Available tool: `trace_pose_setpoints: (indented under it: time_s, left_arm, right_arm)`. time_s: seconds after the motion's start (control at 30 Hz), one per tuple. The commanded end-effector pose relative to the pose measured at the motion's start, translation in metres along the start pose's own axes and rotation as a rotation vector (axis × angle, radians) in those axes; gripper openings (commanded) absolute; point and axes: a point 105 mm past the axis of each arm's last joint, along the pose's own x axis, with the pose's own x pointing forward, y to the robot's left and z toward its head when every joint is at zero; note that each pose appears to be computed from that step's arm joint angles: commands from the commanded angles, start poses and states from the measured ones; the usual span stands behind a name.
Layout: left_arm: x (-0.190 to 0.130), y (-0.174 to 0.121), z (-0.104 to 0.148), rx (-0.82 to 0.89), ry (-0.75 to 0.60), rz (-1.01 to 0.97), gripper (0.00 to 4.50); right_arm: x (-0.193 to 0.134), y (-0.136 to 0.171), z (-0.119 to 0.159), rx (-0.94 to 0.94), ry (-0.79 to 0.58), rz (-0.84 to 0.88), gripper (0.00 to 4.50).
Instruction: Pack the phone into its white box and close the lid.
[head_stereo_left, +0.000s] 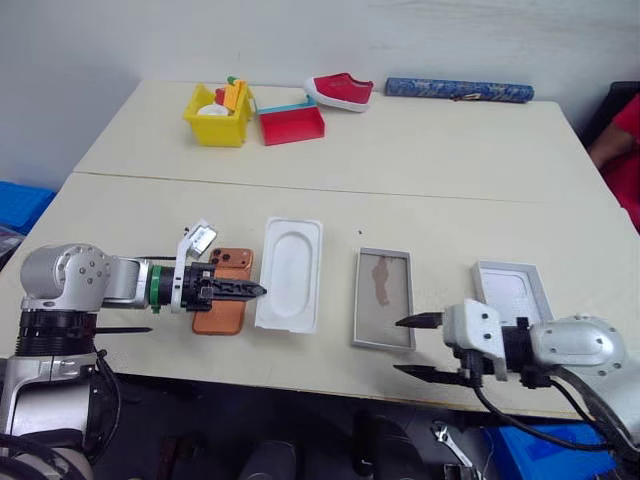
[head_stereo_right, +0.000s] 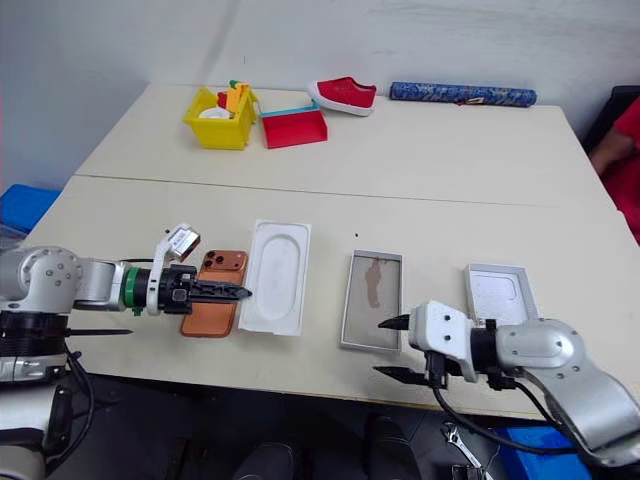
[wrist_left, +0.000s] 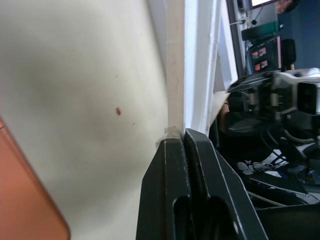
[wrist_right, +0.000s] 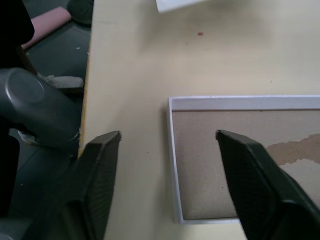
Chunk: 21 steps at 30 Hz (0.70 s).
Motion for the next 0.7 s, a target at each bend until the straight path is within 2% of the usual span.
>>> trace_pose_setpoints:
  time_s: [0.03,0.2,0.23,0.37,0.5,0.6,0.7]
  left_arm:
    - [-0.006,-0.006,0.002,0.018,-0.018,-0.013,0.0]
    - [-0.001,-0.009,-0.002,0.027,-0.002,-0.025,0.0]
    - [0.0,-0.01,-0.002,0.029,0.0,-0.029,0.0]
    - [0.013,-0.018,-0.003,0.05,0.028,-0.07,0.0]
    - [0.033,-0.031,-0.004,0.071,0.065,-0.137,0.0]
    - [0.05,-0.036,-0.005,0.077,0.085,-0.161,0.0]
    - [0.067,-0.039,-0.005,0.07,0.092,-0.179,0.0]
  right_arm:
    - [0.015,-0.003,-0.018,-0.029,0.043,0.005,2.02]
    - [0.023,-0.004,-0.025,-0.063,0.04,0.014,0.22]
    - [0.022,-0.004,-0.024,-0.073,0.039,0.018,0.03]
    - [0.009,0.009,-0.011,-0.098,0.001,0.079,0.03]
    - [0.0,0.025,-0.009,-0.087,0.015,0.134,0.03]
    - [0.002,0.028,-0.013,-0.077,0.016,0.106,0.03]
    - [0.011,0.018,-0.019,-0.086,0.005,0.009,0.03]
